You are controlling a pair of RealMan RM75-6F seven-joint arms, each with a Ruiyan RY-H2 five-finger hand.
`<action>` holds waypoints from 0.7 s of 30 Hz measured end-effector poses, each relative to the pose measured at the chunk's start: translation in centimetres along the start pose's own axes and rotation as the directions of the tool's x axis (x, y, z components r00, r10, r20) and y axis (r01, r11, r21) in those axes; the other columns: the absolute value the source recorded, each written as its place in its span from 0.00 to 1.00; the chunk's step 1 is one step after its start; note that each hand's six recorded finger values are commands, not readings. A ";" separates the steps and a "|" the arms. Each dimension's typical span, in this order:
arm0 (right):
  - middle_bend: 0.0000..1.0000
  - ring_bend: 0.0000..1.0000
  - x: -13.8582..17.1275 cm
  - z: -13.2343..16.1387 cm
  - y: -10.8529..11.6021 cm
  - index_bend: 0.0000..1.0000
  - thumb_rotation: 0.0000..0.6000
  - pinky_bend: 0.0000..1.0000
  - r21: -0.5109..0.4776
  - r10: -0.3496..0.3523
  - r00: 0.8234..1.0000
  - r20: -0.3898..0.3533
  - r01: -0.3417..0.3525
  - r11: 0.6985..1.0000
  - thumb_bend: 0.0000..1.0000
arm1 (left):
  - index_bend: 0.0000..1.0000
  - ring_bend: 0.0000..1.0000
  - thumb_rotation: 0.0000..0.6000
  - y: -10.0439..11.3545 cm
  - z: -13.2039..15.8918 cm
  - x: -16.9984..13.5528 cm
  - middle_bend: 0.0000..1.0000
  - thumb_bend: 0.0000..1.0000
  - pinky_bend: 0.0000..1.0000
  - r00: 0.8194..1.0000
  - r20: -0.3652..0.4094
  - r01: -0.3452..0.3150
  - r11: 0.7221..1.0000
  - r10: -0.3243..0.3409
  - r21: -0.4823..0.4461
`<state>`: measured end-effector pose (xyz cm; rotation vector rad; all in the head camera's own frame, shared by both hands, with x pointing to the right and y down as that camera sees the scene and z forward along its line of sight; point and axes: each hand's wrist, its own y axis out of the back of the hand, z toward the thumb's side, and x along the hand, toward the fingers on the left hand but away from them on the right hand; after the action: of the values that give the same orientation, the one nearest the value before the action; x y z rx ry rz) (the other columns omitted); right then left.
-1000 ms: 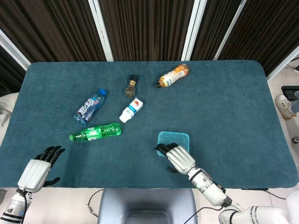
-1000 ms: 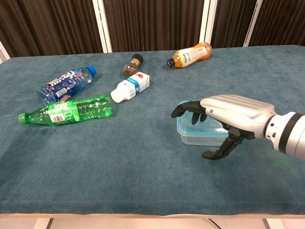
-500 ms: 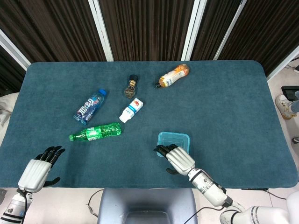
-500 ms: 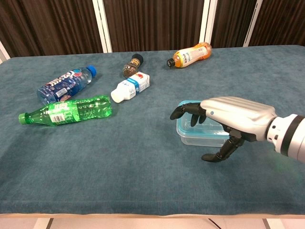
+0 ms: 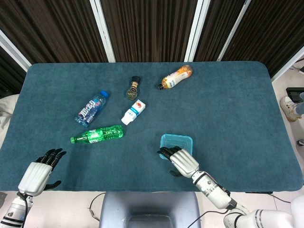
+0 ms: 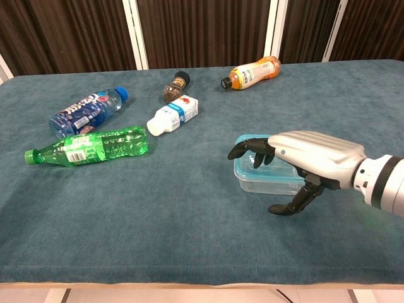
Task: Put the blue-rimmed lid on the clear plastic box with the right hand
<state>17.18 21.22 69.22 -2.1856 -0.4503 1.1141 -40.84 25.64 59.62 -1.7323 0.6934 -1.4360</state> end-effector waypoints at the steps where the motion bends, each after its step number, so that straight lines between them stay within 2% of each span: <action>1: 0.28 0.33 0.0 0.0 0.0 0.30 1.00 0.39 0.000 0.000 1.000 0.001 0.000 1.000 0.37 | 0.16 0.13 1.00 0.0 0.0 0.0 0.12 0.43 0.41 1.000 0.000 0.000 1.000 0.000 0.000; 21: 0.28 0.33 0.0 -1.0 -0.8 0.30 1.00 0.39 -0.033 0.024 1.000 0.012 -0.024 0.999 0.37 | 0.16 0.13 1.00 0.0 0.0 0.0 0.12 0.43 0.41 1.000 0.000 0.001 1.000 -0.001 -0.001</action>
<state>17.97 21.46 70.16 -2.2194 -0.4518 1.1410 -40.83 25.63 59.62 -1.7333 0.6934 -1.4370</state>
